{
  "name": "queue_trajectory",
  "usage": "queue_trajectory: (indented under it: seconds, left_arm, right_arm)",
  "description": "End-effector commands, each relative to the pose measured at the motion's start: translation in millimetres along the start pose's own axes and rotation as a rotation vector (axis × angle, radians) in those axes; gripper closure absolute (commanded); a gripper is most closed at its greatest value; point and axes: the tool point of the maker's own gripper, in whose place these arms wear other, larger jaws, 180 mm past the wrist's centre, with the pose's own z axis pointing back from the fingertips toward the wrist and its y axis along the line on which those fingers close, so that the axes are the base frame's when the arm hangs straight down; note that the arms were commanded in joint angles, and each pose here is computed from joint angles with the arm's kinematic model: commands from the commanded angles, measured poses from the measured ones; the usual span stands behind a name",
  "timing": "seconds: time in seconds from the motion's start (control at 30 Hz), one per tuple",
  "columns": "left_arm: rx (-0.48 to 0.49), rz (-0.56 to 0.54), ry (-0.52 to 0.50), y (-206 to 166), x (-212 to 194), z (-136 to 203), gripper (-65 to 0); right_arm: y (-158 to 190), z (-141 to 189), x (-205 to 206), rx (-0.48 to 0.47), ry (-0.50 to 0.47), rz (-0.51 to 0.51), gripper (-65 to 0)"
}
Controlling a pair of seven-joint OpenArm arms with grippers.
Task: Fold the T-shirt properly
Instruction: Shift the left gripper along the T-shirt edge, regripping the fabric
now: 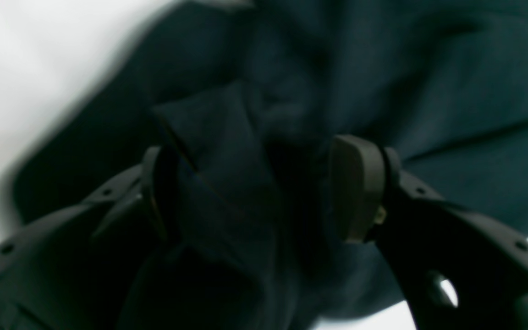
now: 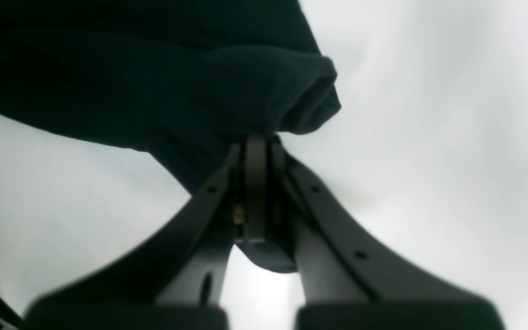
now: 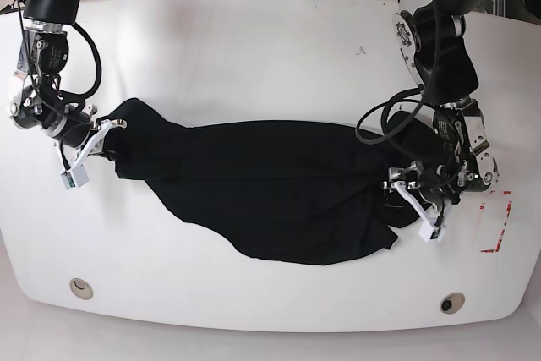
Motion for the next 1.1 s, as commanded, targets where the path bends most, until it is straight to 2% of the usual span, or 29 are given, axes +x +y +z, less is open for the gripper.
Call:
queue_trajectory:
  seconds: [0.0,0.13,0.73,0.8,1.07]
  left_arm:
    - [-0.015,0.011,-0.055,-2.6,23.2,1.5,-43.8]
    - [-0.060,0.037,-0.072,-11.9,32.8,-3.5,-46.4]
    - [-0.109,-0.018,-0.081,-24.4,24.3,-6.8,-50.2]
    - [-0.130,-0.035,-0.059,-30.6,18.2,-9.5,-52.1]
    - [-0.156,-0.050,-0.051,-36.3,11.9,-11.5,-50.6]
  right_arm:
    - [-2.4,7.9,20.0,-0.008,-0.049,0.032,0.0]
    - [-2.3,7.5,19.0,-0.008,-0.049,0.028,0.0]
    - [-2.3,8.1,17.5,-0.006,-0.043,0.025,0.0]
    - [-2.5,7.9,16.9,-0.007,-0.044,0.022,0.0]
    - [-2.7,7.3,15.5,-0.008,-0.039,0.020,0.0]
